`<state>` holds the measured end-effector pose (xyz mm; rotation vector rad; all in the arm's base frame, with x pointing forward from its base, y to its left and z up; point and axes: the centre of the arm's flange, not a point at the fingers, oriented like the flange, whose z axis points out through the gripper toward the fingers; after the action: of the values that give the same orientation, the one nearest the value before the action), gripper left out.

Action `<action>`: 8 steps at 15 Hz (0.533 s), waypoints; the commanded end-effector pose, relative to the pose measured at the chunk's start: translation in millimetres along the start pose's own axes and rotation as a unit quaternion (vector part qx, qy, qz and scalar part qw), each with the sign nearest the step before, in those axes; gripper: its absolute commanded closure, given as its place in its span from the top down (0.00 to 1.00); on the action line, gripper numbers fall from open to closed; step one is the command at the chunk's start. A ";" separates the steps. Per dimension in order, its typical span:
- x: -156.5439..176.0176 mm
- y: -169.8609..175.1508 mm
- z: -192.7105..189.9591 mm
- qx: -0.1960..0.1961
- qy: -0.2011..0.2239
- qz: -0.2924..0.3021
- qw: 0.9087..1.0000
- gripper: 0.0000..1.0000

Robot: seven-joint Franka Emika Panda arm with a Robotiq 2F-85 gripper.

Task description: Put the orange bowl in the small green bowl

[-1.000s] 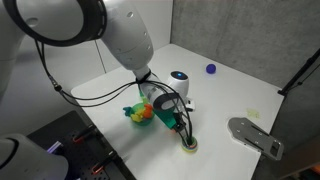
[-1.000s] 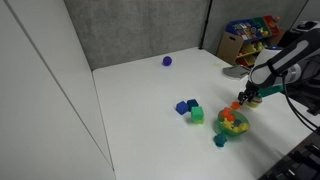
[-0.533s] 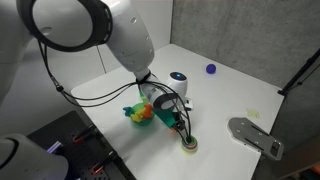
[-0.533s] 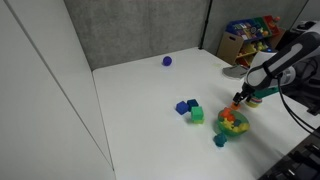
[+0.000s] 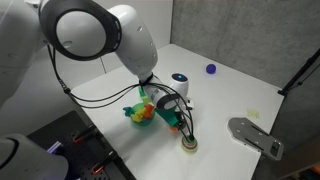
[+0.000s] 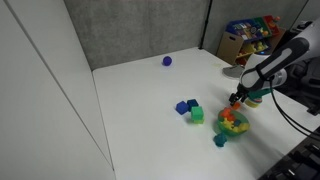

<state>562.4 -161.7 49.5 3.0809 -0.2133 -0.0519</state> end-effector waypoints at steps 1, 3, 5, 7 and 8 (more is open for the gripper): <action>10.0 -2.1 6.7 -0.003 0.008 -0.014 1.000 0.56; 9.4 -3.2 1.3 -0.002 0.006 -0.013 1.000 0.40; 10.1 0.5 -12.5 -0.002 0.009 -0.010 1.000 0.30; 12.2 7.1 -29.1 0.000 0.014 -0.005 1.000 0.30; 12.9 11.2 -38.2 0.002 0.016 -0.001 1.000 0.30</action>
<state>572.6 -162.4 55.0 3.0764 -0.2070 -0.0189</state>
